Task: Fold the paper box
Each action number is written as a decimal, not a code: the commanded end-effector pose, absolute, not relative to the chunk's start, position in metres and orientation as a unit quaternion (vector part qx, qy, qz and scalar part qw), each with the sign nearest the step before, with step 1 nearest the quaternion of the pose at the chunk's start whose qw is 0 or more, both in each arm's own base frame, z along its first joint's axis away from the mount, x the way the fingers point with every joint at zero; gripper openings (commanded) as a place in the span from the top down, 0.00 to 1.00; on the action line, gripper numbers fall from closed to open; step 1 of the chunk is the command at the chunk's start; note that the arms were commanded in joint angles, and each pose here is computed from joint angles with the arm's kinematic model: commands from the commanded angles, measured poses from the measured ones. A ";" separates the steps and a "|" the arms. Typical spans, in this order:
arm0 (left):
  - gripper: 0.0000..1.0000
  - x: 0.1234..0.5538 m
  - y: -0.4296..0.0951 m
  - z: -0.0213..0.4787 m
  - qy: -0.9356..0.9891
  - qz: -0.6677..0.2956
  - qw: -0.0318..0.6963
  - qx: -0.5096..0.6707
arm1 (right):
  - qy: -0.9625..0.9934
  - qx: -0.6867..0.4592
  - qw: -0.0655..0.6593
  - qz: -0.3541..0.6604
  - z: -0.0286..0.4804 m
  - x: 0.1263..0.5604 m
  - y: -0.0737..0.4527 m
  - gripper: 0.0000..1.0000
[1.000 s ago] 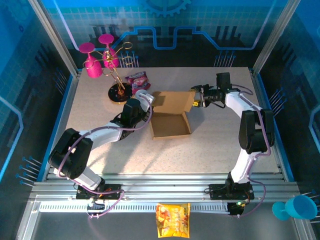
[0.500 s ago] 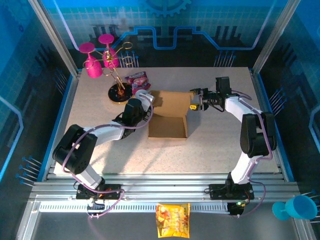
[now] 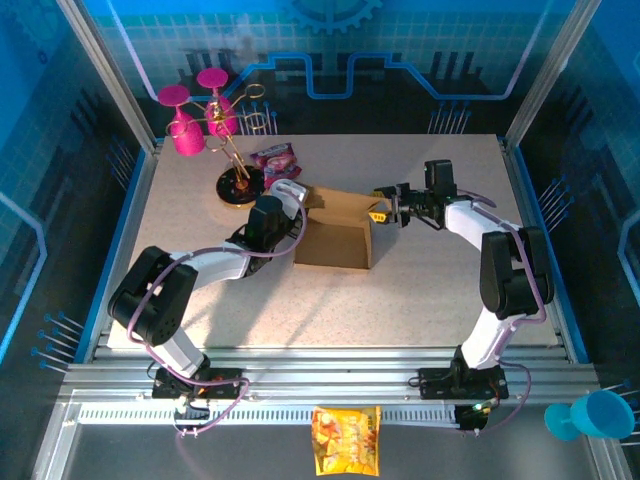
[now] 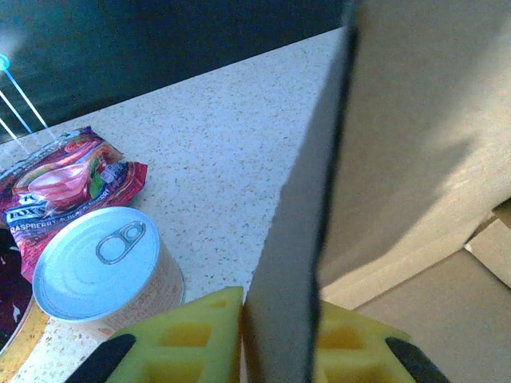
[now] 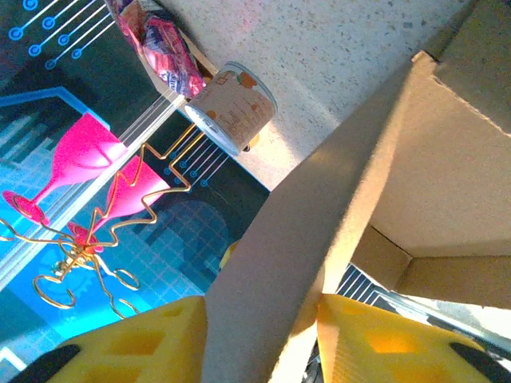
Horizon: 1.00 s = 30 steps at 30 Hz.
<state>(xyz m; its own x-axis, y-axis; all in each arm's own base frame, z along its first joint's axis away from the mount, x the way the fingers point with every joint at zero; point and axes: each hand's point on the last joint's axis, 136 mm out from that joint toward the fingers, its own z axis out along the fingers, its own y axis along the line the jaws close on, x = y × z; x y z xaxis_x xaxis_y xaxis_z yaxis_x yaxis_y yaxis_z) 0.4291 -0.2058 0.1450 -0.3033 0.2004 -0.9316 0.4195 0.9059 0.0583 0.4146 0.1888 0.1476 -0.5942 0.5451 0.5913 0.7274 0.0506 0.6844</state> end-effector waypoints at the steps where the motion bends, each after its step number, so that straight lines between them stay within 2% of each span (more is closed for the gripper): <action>1: 0.82 0.431 -0.228 0.168 0.776 -0.141 0.580 0.203 | -0.719 -0.413 0.107 -0.549 0.160 0.403 0.209 0.63; 4: 0.81 0.430 -0.228 0.168 0.776 -0.143 0.579 0.203 | -0.716 -0.414 0.110 -0.552 0.159 0.402 0.212 0.67; 9: 0.76 0.427 -0.227 0.169 0.777 -0.147 0.578 0.201 | -0.707 -0.428 0.109 -0.553 0.156 0.401 0.213 0.80; 10: 0.71 0.426 -0.226 0.169 0.778 -0.147 0.577 0.199 | -0.706 -0.431 0.107 -0.552 0.156 0.401 0.212 0.83; 14: 0.38 0.416 -0.217 0.184 0.778 -0.156 0.585 0.167 | -0.699 -0.443 0.090 -0.554 0.163 0.406 0.208 0.94; 19: 0.26 0.382 -0.205 0.221 0.779 -0.229 0.577 0.089 | -0.690 -0.453 0.071 -0.561 0.173 0.415 0.202 1.00; 23: 0.28 0.354 -0.192 0.251 0.789 -0.298 0.536 -0.013 | -0.687 -0.454 0.066 -0.564 0.176 0.421 0.196 1.00; 26: 0.30 0.344 -0.159 0.265 0.810 -0.288 0.493 -0.135 | -0.686 -0.447 0.067 -0.571 0.181 0.422 0.192 1.00; 30: 0.45 0.348 -0.120 0.262 0.832 -0.314 0.363 -0.279 | -0.696 -0.425 0.068 -0.575 0.191 0.419 0.185 1.00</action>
<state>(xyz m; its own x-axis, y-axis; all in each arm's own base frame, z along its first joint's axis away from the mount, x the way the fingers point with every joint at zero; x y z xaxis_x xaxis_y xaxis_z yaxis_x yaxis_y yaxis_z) 0.3613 -0.1456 0.3024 -0.4439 -0.5381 -0.7165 0.0946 0.7670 -0.6346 0.4184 0.1904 0.1642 -0.5691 0.5442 0.6164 0.7178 -0.0369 0.6953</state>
